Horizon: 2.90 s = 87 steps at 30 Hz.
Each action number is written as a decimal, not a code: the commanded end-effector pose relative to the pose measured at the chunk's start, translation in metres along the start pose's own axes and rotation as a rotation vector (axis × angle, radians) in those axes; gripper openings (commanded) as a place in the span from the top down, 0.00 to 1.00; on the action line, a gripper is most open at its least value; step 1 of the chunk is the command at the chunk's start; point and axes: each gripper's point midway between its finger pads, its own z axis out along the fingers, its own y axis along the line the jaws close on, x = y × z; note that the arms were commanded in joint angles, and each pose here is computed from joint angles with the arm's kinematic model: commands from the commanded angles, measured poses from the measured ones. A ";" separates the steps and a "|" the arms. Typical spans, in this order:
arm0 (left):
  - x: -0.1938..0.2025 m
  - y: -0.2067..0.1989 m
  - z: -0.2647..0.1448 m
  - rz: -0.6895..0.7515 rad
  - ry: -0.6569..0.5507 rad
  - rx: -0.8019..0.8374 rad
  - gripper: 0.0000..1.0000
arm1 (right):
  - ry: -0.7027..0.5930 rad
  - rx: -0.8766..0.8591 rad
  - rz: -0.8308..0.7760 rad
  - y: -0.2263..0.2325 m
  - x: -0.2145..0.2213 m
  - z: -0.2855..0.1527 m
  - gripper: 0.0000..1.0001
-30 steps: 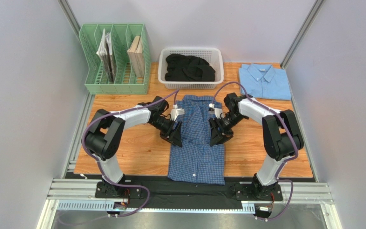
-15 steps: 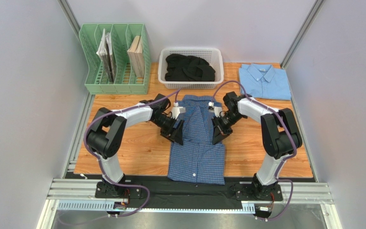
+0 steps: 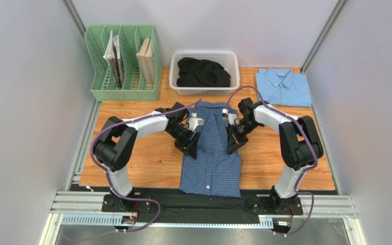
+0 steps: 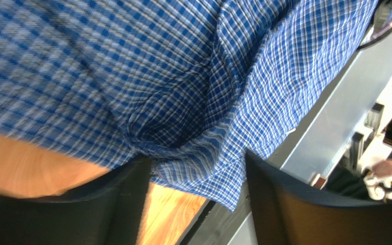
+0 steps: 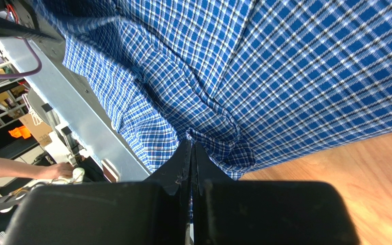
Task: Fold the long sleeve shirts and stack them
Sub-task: Fold the shirt
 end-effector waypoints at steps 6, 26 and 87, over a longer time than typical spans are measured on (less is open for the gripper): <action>-0.011 -0.031 -0.043 0.160 -0.077 0.047 0.92 | -0.122 -0.123 -0.235 0.039 -0.025 -0.014 1.00; 0.002 0.012 -0.012 0.015 0.007 0.028 0.64 | -0.050 0.080 -0.029 0.008 0.010 -0.046 0.21; -0.001 -0.085 -0.113 0.409 -0.332 0.331 0.09 | 0.209 -0.159 -0.837 0.087 0.073 -0.003 0.30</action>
